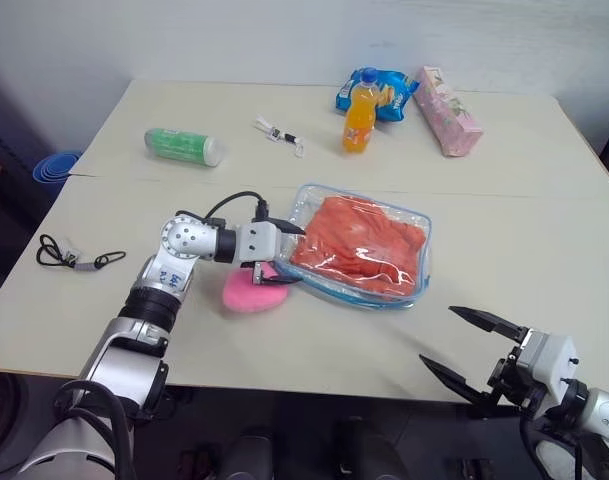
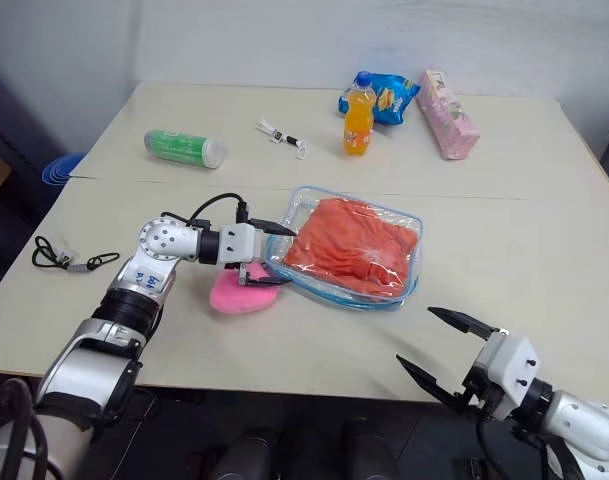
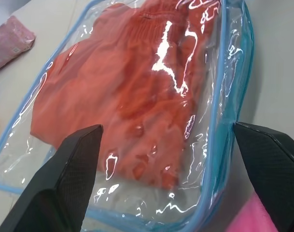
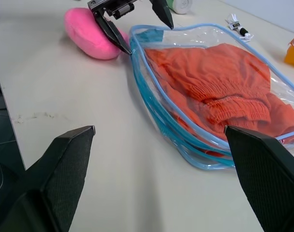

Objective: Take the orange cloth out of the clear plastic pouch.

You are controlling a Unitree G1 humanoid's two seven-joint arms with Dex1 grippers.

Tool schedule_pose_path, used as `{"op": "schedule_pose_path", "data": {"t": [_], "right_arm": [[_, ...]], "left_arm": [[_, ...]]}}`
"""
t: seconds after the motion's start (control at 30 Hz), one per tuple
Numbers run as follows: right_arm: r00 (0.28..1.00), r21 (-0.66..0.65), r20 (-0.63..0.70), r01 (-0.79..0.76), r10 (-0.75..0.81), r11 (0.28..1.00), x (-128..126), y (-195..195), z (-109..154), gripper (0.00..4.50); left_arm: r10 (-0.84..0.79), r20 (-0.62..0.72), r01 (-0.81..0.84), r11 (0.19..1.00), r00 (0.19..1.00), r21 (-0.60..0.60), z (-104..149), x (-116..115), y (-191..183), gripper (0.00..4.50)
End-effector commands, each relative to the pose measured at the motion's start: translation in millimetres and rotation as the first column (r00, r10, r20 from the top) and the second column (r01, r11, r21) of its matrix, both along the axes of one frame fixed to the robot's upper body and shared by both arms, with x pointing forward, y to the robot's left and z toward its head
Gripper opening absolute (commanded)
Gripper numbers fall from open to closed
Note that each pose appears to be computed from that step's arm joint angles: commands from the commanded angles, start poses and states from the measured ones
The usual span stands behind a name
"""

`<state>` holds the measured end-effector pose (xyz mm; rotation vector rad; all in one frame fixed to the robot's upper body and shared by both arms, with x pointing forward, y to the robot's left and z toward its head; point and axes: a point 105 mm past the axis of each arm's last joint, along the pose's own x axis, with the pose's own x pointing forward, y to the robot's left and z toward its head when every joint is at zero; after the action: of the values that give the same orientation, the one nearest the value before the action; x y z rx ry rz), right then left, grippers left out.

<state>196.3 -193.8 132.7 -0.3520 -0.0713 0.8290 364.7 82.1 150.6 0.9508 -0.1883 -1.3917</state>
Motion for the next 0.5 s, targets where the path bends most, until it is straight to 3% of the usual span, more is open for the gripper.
{"op": "schedule_pose_path", "data": {"t": [0.03, 0.23, 0.27, 0.47, 0.5], "right_arm": [[0.999, -0.001, 0.036, -0.008, 0.008, 1.000, -1.5, 2.4, 9.7, 4.50], [0.999, -0.011, 0.037, 0.006, -0.006, 1.000, -0.6, -1.8, 10.6, 4.50], [0.999, -0.011, 0.039, 0.007, -0.006, 1.000, -0.3, -1.7, 10.8, 4.50], [0.999, -0.013, 0.040, 0.009, -0.009, 1.000, 0.0, -1.7, 10.7, 4.50], [0.999, -0.009, 0.036, 0.003, -0.003, 1.000, -0.6, -0.5, 10.9, 4.50]], "left_arm": [[-0.052, 0.024, 0.051, 0.998, 0.998, 0.039, 2.2, -3.3, 2.6, 3.92], [-0.020, 0.018, 0.019, 0.999, 1.000, 0.038, -2.8, 2.2, 5.1, 2.03], [-0.015, 0.017, 0.014, 1.000, 1.000, 0.027, -2.9, 3.0, 3.8, 1.95], [-0.016, -0.026, 0.015, 1.000, 1.000, -0.007, -3.4, 2.2, -0.1, 0.14], [-0.013, -0.073, 0.009, 0.999, 0.997, -0.053, 1.3, 1.8, -2.8, 0.03]]}}
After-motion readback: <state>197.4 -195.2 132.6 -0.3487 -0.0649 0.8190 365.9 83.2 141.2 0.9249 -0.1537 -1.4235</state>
